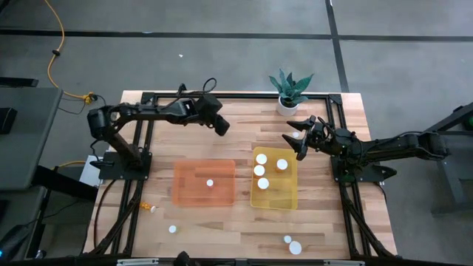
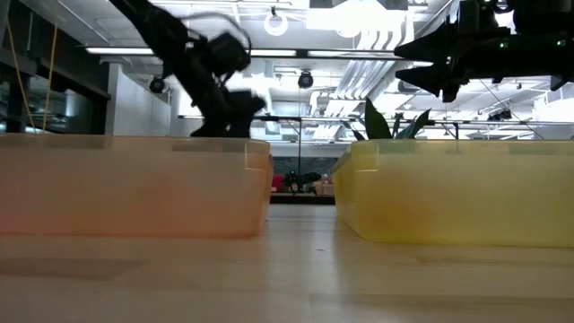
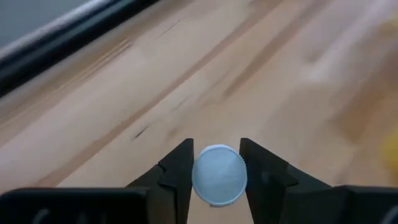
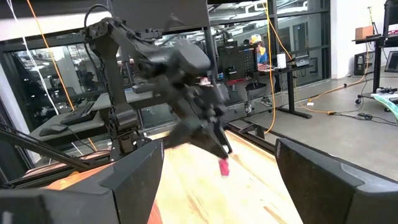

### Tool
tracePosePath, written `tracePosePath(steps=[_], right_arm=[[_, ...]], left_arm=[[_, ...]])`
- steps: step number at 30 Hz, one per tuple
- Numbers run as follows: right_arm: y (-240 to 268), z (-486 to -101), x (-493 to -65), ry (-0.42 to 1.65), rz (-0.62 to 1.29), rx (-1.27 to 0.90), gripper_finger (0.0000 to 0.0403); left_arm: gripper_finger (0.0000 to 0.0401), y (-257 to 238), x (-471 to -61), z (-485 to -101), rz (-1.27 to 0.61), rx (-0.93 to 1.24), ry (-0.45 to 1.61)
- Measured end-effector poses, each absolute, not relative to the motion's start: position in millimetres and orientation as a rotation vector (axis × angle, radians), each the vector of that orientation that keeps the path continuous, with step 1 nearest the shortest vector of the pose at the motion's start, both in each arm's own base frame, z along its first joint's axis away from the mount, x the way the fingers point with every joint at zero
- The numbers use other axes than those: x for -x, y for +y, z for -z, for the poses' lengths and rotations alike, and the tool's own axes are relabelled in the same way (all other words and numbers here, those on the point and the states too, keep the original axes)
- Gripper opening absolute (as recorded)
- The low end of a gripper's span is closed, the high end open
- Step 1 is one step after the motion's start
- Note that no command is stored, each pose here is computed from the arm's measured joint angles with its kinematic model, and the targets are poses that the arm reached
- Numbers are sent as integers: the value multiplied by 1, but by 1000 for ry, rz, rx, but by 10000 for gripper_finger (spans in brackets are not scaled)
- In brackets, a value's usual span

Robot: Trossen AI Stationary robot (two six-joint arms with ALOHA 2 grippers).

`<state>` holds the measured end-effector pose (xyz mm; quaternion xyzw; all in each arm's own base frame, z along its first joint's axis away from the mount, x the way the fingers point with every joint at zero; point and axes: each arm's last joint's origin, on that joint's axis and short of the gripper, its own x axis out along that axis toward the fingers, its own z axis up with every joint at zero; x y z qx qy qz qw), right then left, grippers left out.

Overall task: Pick and place medicine bottles into bin by pill shape (circle, oval)
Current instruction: Put the blue capsule bottle into the yellow bin

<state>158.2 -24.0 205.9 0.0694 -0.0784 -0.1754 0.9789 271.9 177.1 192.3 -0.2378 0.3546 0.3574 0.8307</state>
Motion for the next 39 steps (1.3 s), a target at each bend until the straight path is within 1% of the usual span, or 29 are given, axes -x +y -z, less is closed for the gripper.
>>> tracePosePath(steps=[5,10,15,19,23,27,32,36,39], right_arm=[[-24,-206,-158,-158,353,-139,301],[-24,-206,-158,-158,353,-139,301],[-24,-206,-158,-159,353,-140,301],[-24,-207,-158,-167,352,-143,301],[-24,-207,-158,-173,351,-152,301],[-24,-207,-158,-174,351,-159,301],[-24,-207,-158,-168,351,-158,301],[-24,-206,-158,-163,352,-150,301],[-24,-206,-158,-158,353,-140,301]], left_arm=[[99,140,-298,-232,-609,412,657],[98,77,-332,-262,-393,279,606],[101,8,-355,-274,-228,125,574],[101,-29,-373,-273,-151,30,550],[101,-38,-402,-267,-119,-11,571],[101,-34,-436,-258,-106,-59,618],[102,-24,-470,-238,-118,-105,674],[102,-14,-482,-216,-137,-104,722],[102,-7,-484,-204,-154,-95,760]])
